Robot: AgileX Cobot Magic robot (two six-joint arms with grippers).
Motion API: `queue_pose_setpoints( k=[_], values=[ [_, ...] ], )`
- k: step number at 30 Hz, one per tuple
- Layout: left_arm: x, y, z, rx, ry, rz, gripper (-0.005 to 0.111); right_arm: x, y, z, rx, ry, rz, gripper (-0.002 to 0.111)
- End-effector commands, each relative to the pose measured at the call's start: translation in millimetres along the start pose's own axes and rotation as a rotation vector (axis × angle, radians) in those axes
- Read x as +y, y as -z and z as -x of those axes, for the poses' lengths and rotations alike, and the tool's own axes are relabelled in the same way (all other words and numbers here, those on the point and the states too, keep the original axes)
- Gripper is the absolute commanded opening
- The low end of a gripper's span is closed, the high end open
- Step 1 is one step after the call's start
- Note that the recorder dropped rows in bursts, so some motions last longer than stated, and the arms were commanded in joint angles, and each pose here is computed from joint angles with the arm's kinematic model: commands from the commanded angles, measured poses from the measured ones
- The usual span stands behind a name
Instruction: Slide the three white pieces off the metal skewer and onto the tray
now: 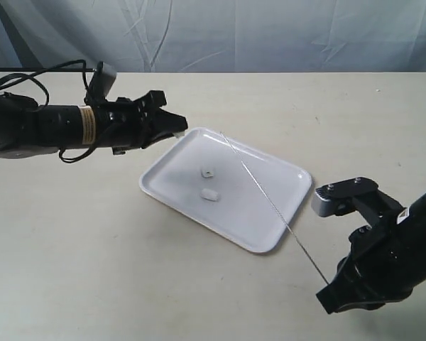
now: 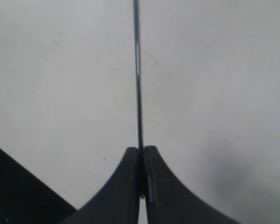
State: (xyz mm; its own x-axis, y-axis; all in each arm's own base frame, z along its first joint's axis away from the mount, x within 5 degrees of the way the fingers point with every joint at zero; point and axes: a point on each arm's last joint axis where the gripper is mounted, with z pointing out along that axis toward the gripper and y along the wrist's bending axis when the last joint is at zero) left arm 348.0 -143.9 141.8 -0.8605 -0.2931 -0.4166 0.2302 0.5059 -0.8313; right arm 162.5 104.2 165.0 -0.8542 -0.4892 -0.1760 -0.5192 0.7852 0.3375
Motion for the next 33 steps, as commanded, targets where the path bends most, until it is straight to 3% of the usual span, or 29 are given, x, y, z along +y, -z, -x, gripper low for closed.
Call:
queue_pose_setpoints(
  k=[1, 10, 15, 18, 26, 33],
  values=[
    [5.9, -10, -17, 0.117, -0.08, 0.039, 0.009, -2, 3, 8, -0.08, -0.01, -0.027, -0.001],
    [22.5, -34, -45, 0.205, -0.108, 0.05, 0.011, -2, 18, 38, -0.235, -0.005, -0.065, -0.001],
    [21.8, -39, -48, 0.183, -0.12, 0.046, 0.036, -5, 17, 63, -0.242, -0.016, -0.057, -0.001],
    [21.6, -39, -48, 0.182, -0.119, 0.044, 0.044, -11, 9, 81, -0.226, -0.025, -0.055, -0.001],
    [22.7, -34, -43, 0.191, -0.189, 0.043, 0.046, -20, -21, 121, -0.04, -0.056, 0.042, -0.001],
    [22.2, -8, -15, 0.116, -0.235, 0.059, 0.046, -26, -33, 118, 0.112, -0.038, 0.038, -0.001]
  ],
)
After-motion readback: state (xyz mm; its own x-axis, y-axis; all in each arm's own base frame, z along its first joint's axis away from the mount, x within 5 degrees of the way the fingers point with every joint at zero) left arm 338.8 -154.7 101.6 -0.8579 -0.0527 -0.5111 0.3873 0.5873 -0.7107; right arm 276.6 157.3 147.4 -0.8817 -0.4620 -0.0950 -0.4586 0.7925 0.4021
